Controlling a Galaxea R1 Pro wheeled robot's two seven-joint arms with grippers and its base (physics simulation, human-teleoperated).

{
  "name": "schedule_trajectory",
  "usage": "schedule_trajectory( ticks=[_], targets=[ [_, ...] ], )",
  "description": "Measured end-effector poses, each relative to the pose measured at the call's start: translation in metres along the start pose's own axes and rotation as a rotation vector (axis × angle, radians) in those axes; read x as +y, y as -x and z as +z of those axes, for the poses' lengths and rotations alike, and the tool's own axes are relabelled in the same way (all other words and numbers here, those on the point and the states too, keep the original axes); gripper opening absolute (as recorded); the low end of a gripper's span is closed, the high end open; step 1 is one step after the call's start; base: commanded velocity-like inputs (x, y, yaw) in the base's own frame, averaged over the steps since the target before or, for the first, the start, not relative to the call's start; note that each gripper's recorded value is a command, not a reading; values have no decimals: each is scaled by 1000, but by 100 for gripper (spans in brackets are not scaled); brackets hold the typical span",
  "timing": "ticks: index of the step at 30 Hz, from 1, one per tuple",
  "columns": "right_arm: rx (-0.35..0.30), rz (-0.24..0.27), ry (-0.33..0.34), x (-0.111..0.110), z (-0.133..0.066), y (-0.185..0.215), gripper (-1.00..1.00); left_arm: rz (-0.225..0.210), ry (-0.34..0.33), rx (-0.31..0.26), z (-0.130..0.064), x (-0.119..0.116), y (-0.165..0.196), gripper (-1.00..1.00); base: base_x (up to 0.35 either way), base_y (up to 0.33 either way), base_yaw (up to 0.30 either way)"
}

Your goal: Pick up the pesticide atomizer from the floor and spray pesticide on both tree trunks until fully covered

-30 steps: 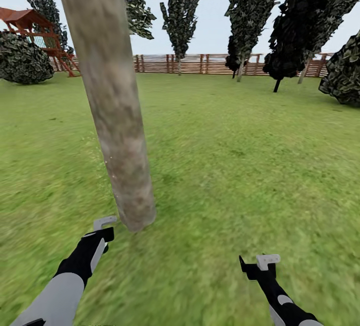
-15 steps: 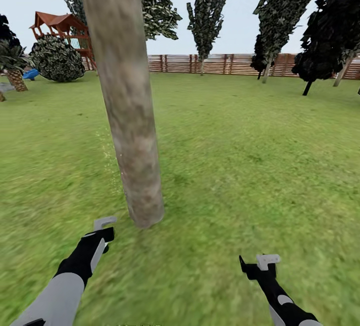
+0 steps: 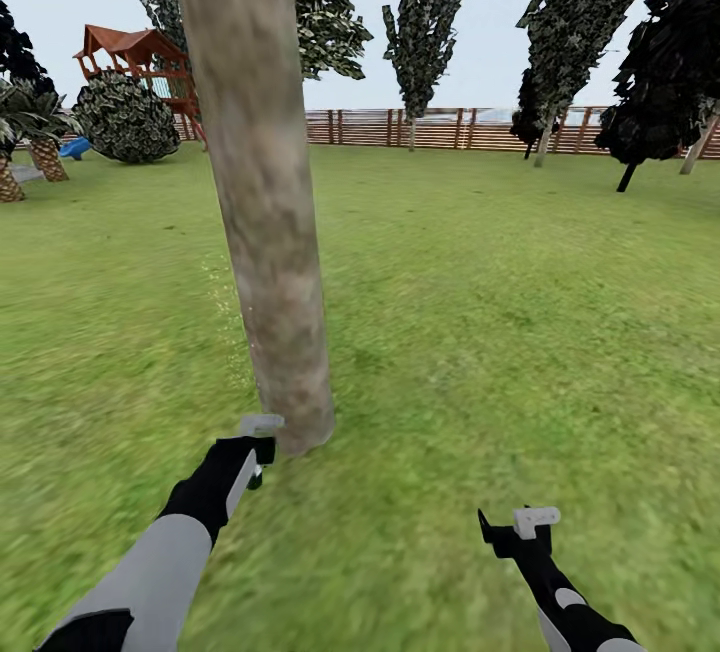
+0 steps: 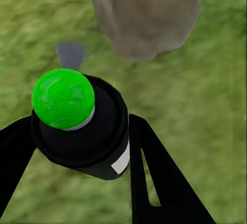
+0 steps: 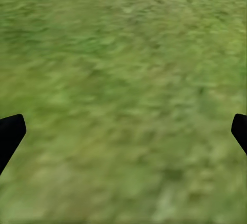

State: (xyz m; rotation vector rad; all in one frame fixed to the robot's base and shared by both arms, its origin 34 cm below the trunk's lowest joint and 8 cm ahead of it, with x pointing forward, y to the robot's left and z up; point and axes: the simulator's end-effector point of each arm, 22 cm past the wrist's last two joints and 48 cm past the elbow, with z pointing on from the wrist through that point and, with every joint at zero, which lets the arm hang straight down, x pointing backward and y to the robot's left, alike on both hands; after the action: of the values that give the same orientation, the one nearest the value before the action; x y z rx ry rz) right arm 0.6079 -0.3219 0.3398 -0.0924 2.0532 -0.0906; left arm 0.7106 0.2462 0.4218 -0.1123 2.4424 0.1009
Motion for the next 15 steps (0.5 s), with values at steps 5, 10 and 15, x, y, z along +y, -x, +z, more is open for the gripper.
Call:
schedule_trajectory(
  ticks=[5, 10, 15],
  targets=[
    [1, 0, -4, -2, 0, 0, 100, 4, -44, 0, -10, -34, 27, -100, 0, 0, 0],
    [2, -1, -5, -3, 0, -1, 100, 14, 24, 6, -6, 12, 31, -100, 0, 0, -134],
    [4, 0, -3, -2, -1, -2, 100, 7, 39, 17, -3, 28, 24, -100, 0, 0, -58]
  ],
)
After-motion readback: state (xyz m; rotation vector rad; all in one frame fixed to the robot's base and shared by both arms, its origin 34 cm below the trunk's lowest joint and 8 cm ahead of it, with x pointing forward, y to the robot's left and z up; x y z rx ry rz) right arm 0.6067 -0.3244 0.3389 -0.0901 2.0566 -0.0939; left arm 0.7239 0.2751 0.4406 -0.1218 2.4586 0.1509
